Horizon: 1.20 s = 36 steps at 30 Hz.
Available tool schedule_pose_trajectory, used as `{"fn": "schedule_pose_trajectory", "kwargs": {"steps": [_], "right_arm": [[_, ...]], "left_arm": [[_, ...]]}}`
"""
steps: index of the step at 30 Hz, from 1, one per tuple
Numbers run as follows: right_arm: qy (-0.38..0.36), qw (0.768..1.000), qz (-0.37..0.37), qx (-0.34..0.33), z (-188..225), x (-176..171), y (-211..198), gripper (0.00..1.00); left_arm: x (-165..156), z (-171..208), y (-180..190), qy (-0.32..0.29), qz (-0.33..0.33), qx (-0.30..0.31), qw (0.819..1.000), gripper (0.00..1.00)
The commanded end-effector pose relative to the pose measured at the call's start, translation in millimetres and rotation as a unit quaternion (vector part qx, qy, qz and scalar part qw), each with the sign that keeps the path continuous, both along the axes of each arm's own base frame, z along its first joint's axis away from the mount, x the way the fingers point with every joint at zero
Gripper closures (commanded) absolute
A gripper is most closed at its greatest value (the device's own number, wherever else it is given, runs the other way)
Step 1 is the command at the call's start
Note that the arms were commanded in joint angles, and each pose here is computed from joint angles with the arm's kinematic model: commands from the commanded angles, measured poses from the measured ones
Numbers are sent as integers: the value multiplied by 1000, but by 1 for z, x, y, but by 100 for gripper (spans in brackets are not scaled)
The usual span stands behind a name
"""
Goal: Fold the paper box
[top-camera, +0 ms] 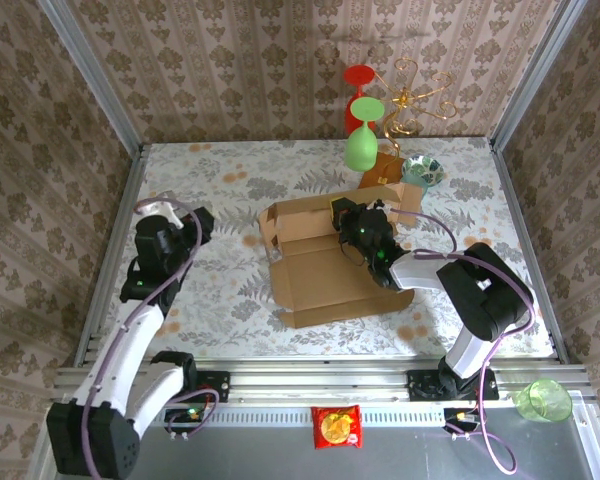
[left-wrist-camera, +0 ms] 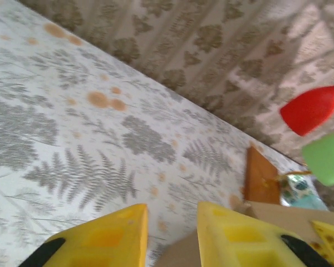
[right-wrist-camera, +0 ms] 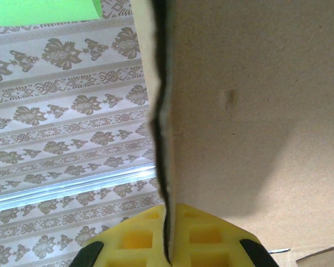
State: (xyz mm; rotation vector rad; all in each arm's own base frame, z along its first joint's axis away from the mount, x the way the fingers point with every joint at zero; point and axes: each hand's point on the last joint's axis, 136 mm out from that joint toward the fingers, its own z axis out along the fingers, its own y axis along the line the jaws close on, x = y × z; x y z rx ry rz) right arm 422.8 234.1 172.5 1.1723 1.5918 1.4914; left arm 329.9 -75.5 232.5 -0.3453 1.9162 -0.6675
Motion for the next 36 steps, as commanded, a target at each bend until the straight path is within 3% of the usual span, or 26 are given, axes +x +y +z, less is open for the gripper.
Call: {"fn": "schedule_pose_trajectory", "kwargs": {"steps": [1,4,8,13,18,23,32,36], "right_arm": [[16,1000,12,-13,-11,-3,3,100],[15,1000,14,-12,-11,-2,4,100],[16,1000,16,-13,-11,-1,5,100],[14,1000,15,-13,-10,2,6,100],[13,1000,13,-15,-10,6,5,100],[12,1000,13,-13,-9,8,7,100],[14,1000,15,-11,-10,11,10,100],[16,1000,15,-10,-10,11,9,100]], "left_arm": [[14,-44,-19,50,-89,31,994,76],[33,-80,-45,96,-166,86,978,79],[46,-94,-82,61,-245,171,952,77],[42,-91,-116,7,-318,165,933,75],[14,-97,-138,2,-378,169,910,73],[5,-95,-142,-2,-376,172,910,71],[3,-82,-157,-17,-374,174,911,55],[1,-84,-157,-18,-370,172,913,53]]}}
